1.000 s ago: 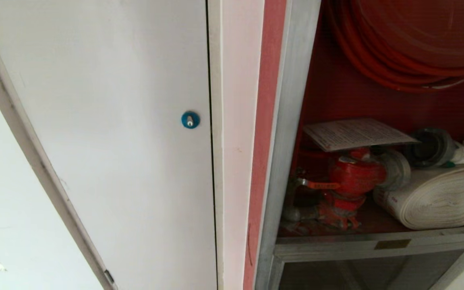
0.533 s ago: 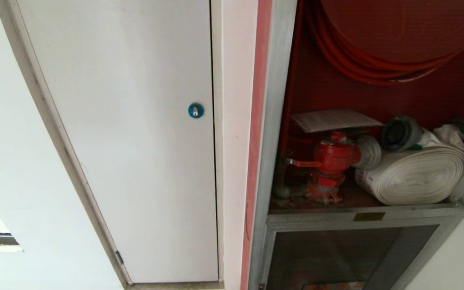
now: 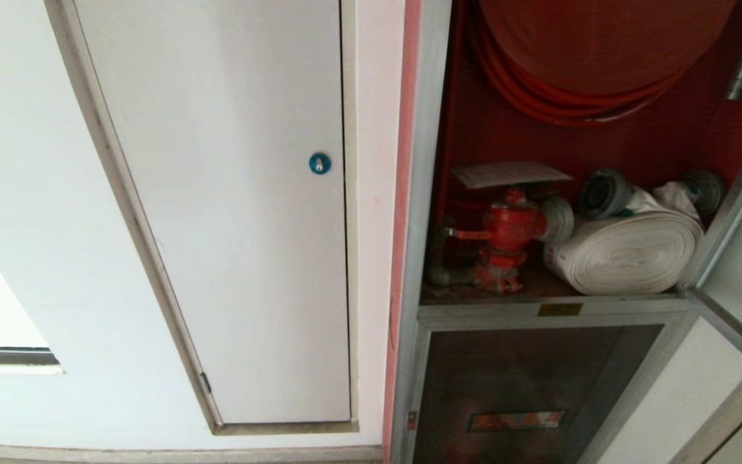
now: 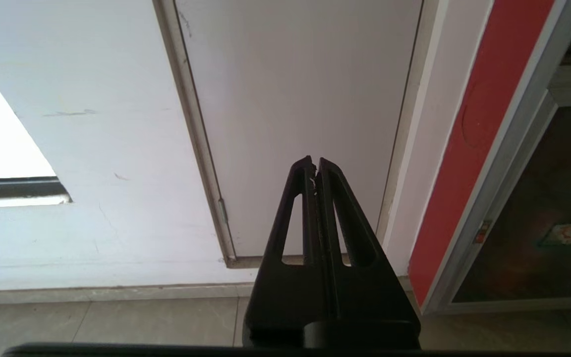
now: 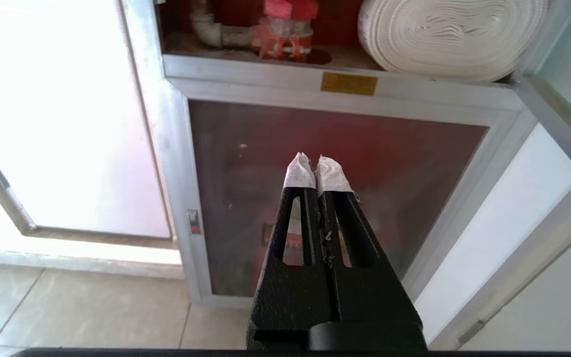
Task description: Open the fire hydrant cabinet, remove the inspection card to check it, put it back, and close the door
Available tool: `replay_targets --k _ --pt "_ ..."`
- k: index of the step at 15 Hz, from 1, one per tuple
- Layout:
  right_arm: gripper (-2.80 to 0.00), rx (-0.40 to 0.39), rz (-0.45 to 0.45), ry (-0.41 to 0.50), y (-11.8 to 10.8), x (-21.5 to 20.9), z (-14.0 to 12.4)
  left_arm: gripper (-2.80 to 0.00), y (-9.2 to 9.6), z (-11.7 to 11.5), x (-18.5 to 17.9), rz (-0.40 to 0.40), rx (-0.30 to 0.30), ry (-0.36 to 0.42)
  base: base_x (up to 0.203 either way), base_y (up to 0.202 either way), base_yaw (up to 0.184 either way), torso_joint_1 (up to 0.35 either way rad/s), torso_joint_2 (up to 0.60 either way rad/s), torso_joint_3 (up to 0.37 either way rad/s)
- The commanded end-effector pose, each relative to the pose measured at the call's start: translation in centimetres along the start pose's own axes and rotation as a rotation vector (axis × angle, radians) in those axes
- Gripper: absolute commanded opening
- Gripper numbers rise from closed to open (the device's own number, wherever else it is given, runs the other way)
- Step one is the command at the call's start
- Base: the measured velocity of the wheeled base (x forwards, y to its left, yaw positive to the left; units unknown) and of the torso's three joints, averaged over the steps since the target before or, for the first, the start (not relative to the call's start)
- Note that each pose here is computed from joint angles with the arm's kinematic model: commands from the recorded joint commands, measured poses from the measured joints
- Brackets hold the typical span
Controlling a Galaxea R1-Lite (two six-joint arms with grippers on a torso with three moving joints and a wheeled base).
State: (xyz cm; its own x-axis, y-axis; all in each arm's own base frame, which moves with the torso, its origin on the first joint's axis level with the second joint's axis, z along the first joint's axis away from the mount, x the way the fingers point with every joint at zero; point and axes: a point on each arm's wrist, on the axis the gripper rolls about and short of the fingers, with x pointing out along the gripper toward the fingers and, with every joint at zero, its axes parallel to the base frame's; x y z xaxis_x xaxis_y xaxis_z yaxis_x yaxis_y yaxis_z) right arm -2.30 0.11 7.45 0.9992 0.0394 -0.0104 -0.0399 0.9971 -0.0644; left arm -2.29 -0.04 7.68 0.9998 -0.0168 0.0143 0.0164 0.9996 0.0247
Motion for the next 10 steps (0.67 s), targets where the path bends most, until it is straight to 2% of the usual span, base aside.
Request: replay_targets --k 1,10 --pt "-2.8 0.0 0.0 -0.001 0.0 -0.01 -0.01 -2.8 0.0 -0.17 0.04 0.0 0.0 0.005 -0.194 0.0 0.0 0.007 0.0 -0.002" --pt "-2.8 0.0 0.0 -0.001 0.0 -0.01 -0.01 -2.8 0.0 -0.16 0.05 0.0 0.0 0.007 -0.196 0.0 0.001 0.001 0.0 0.005"
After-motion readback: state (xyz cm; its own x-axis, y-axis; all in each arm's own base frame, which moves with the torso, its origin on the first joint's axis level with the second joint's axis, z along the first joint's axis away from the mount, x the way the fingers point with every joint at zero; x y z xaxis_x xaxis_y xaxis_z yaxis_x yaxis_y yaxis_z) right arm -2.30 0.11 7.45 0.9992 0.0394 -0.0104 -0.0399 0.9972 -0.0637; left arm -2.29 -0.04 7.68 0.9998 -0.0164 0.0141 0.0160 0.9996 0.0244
